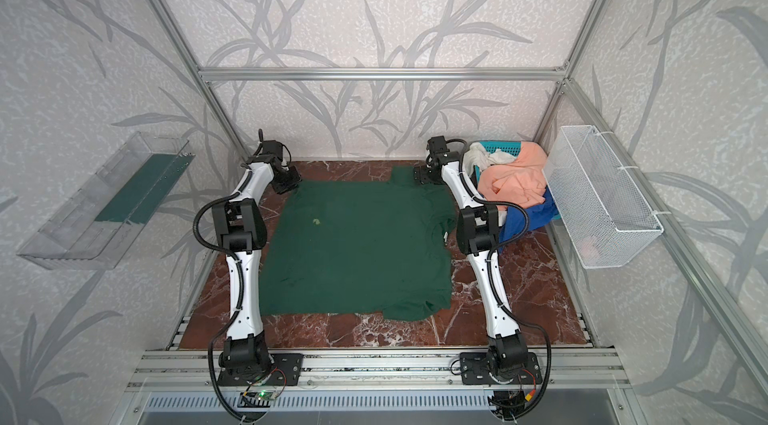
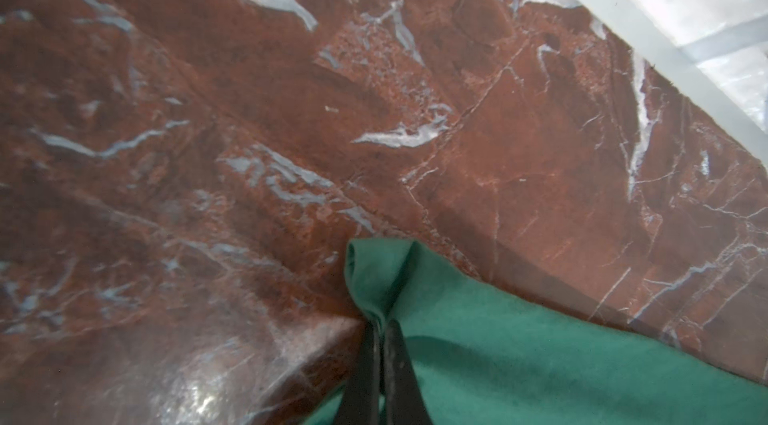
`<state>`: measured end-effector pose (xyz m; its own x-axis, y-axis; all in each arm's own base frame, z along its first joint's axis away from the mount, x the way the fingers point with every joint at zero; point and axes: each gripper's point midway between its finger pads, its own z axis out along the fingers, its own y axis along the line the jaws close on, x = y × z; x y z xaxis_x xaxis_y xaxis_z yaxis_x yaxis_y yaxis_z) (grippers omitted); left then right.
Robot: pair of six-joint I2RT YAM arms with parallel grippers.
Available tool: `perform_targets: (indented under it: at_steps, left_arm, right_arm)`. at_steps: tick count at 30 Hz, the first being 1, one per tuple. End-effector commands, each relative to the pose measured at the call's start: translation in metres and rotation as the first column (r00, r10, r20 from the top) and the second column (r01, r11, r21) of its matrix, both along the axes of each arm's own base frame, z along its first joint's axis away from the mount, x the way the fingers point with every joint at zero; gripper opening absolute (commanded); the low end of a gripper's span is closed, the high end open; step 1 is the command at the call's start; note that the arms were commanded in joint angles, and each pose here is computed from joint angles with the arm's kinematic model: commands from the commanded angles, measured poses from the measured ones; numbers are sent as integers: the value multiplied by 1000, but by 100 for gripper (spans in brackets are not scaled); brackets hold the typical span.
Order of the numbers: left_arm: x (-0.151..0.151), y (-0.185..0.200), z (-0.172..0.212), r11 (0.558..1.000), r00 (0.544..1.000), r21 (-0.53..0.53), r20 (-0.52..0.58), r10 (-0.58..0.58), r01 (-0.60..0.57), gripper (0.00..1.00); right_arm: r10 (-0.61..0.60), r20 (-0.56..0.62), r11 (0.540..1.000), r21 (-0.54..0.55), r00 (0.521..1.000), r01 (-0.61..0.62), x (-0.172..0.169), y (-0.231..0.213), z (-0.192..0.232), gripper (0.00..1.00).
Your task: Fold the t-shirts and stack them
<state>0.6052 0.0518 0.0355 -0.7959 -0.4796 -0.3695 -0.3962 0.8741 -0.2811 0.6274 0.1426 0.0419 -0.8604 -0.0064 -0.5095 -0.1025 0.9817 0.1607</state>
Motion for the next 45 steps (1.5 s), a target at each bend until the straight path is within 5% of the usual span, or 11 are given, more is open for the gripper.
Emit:
perform_targets:
  at_steps: [1, 13, 20, 24, 30, 45]
  left_arm:
    - [-5, 2, 29, 1000, 1000, 17, 23, -17, 16, 0]
    - [0, -10, 30, 998, 998, -49, 45, -40, 42, 0]
    - [-2, -9, 24, 998, 998, -47, 31, -50, 51, 0]
    - [-1, -8, 20, 997, 998, -51, 26, -50, 52, 0]
    - [1, -3, 17, 997, 999, -60, 21, -45, 47, 0]
    - [4, 9, 30, 997, 996, -24, 48, -73, 74, 0]
  right_arm:
    - [-88, 8, 994, 68, 996, 87, 13, -17, -5, 99]
    - [-102, -21, 960, 260, 995, 103, 23, -3, -18, 88]
    - [-47, -13, 933, 356, 999, 48, 26, 15, -18, 59]
    - [-70, -1, 942, 330, 998, 67, 29, 7, -18, 29]
    - [-71, 21, 943, 328, 997, 60, 33, 0, -9, 2]
    - [-26, 89, 962, 273, 996, 0, 24, -8, 48, 0]
